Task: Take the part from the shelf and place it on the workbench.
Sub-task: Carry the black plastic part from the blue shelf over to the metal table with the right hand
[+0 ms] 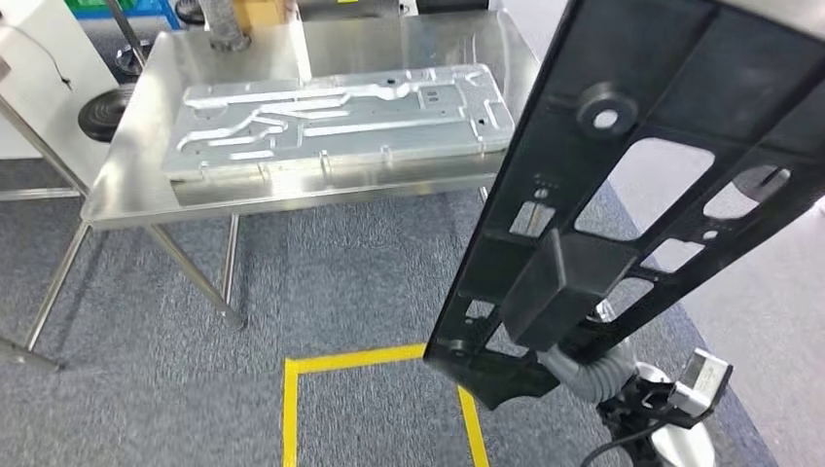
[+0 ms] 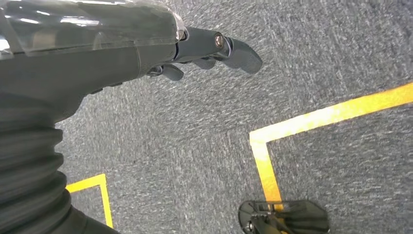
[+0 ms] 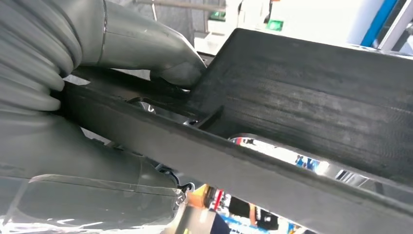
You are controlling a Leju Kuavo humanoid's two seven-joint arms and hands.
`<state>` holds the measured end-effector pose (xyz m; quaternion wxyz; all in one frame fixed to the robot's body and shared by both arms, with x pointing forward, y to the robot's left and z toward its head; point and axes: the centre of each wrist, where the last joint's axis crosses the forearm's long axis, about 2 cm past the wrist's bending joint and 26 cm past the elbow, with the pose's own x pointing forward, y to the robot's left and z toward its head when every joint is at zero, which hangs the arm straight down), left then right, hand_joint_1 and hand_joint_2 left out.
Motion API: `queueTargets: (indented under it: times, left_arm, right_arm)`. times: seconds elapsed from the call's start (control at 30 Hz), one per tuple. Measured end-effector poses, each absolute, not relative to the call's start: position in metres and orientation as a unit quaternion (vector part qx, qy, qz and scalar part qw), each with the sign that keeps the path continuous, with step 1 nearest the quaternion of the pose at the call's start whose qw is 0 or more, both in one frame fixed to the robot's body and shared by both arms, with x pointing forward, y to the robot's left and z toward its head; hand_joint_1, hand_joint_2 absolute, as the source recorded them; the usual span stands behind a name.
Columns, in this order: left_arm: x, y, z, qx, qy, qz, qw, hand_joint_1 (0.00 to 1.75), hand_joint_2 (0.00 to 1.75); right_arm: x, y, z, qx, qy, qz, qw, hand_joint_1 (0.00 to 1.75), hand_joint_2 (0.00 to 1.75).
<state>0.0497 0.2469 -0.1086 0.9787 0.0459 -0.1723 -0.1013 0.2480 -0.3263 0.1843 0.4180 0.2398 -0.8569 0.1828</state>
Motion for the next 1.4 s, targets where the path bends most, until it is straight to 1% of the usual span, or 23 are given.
queueTargets:
  times: [0.17, 0.77, 0.97, 1.4]
  left_arm:
    - [0.052, 0.244, -0.108, 0.045, -0.175, -0.097, 0.979, 0.00, 1.75]
    - [0.050, 0.241, -0.108, 0.044, -0.174, -0.098, 0.979, 0.00, 1.75]
    - [0.049, 0.241, -0.108, 0.041, -0.174, -0.101, 0.979, 0.00, 1.75]
    - [0.058, 0.235, -0.106, 0.031, -0.181, -0.113, 0.976, 0.00, 1.75]
  right_arm:
    - [0.263, -0.341, 0.192, 0.231, -0.858, 0.192, 0.416, 1.50, 1.75]
    - [0.305, -0.365, 0.219, 0.193, -0.859, 0.220, 0.420, 1.50, 1.75]
    - [0.324, -0.379, 0.238, 0.149, -0.858, 0.251, 0.421, 1.50, 1.75]
    - [0.382, -0.419, 0.305, -0.009, -0.845, 0.345, 0.408, 1.50, 1.75]
